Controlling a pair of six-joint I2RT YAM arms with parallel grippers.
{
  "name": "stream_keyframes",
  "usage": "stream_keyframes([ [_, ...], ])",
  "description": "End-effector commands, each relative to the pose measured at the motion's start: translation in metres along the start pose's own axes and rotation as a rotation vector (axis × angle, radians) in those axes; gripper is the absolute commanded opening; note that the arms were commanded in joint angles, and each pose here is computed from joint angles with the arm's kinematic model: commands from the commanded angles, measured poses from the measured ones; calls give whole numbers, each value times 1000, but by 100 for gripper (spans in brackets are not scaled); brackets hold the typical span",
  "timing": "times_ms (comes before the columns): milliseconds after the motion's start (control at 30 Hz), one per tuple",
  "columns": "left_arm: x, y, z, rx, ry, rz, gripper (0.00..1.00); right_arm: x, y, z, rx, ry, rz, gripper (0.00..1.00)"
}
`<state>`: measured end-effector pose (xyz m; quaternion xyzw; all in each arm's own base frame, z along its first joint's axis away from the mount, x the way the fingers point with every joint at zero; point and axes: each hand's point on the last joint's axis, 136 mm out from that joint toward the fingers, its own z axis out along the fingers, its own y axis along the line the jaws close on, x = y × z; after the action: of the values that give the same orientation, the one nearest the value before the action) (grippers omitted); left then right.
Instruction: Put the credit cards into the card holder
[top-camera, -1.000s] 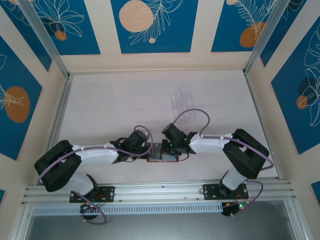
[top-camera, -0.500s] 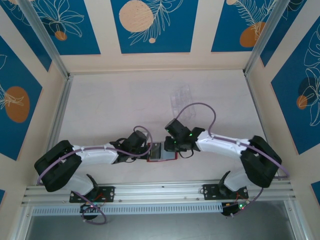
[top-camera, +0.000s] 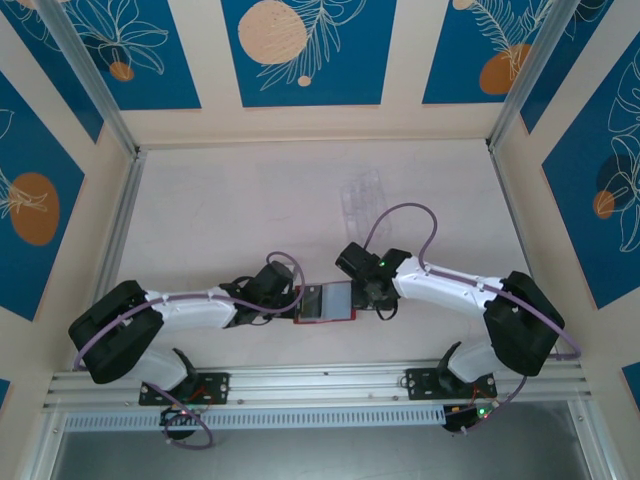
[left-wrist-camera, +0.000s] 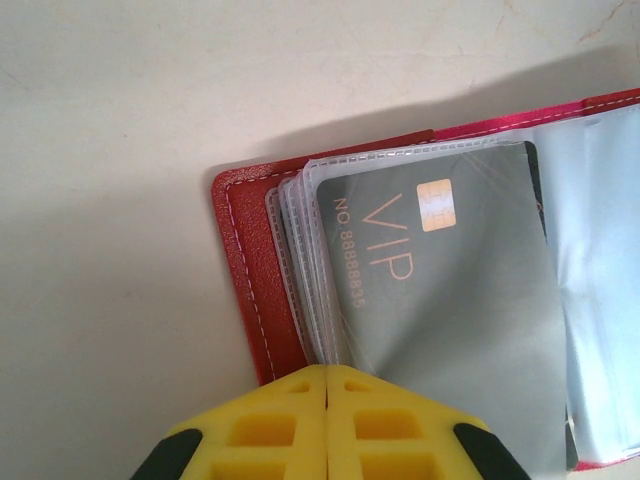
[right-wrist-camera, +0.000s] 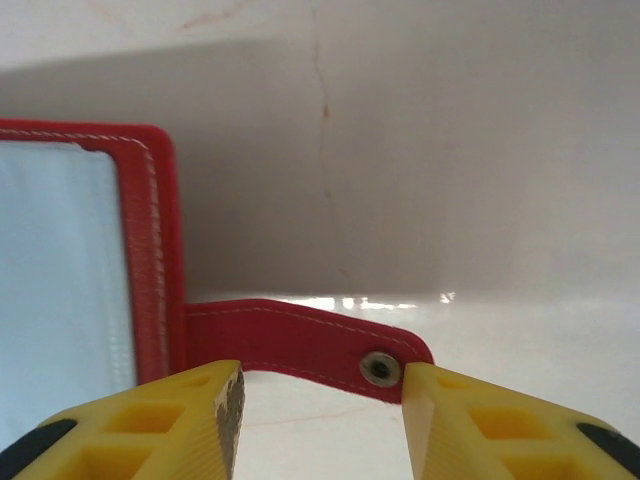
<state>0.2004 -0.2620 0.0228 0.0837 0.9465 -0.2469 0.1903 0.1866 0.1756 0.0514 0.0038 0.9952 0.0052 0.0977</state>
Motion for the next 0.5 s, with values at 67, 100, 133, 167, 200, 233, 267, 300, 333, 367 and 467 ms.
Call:
stream_keyframes([
  [67, 46, 37, 3, -131, 151, -8, 6, -7, -15, -27, 34, -79, 39, 54],
  [100, 46, 37, 3, -131, 153, -7, 6, -6, -18, -27, 27, -72, 54, 55],
  [133, 46, 37, 4, -130, 154, -6, 6, -5, -19, -25, 15, -62, 60, 56],
  [167, 47, 37, 4, -130, 155, -5, 6, -4, -19, -23, 0, -53, 66, 56],
  [200, 46, 36, 4, -127, 155, -5, 6, -3, -16, -20, -32, -41, 74, 56],
  [233, 47, 36, 5, -128, 157, -6, 6, -2, -12, -18, -68, -26, 79, 56],
  [267, 46, 36, 5, -126, 156, -6, 6, -3, -8, -16, -104, -20, 83, 56],
  [300, 46, 35, 5, -125, 156, -5, 6, -4, -4, -15, -140, -17, 88, 57],
  [333, 46, 35, 5, -125, 156, -6, 6, -6, 1, -16, -170, -19, 91, 56],
  [367, 45, 35, 5, -124, 155, -6, 6, -8, 3, -16, -184, -22, 91, 55],
  [467, 46, 36, 5, -124, 155, -6, 6, -11, 3, -13, -189, -13, 101, 50],
])
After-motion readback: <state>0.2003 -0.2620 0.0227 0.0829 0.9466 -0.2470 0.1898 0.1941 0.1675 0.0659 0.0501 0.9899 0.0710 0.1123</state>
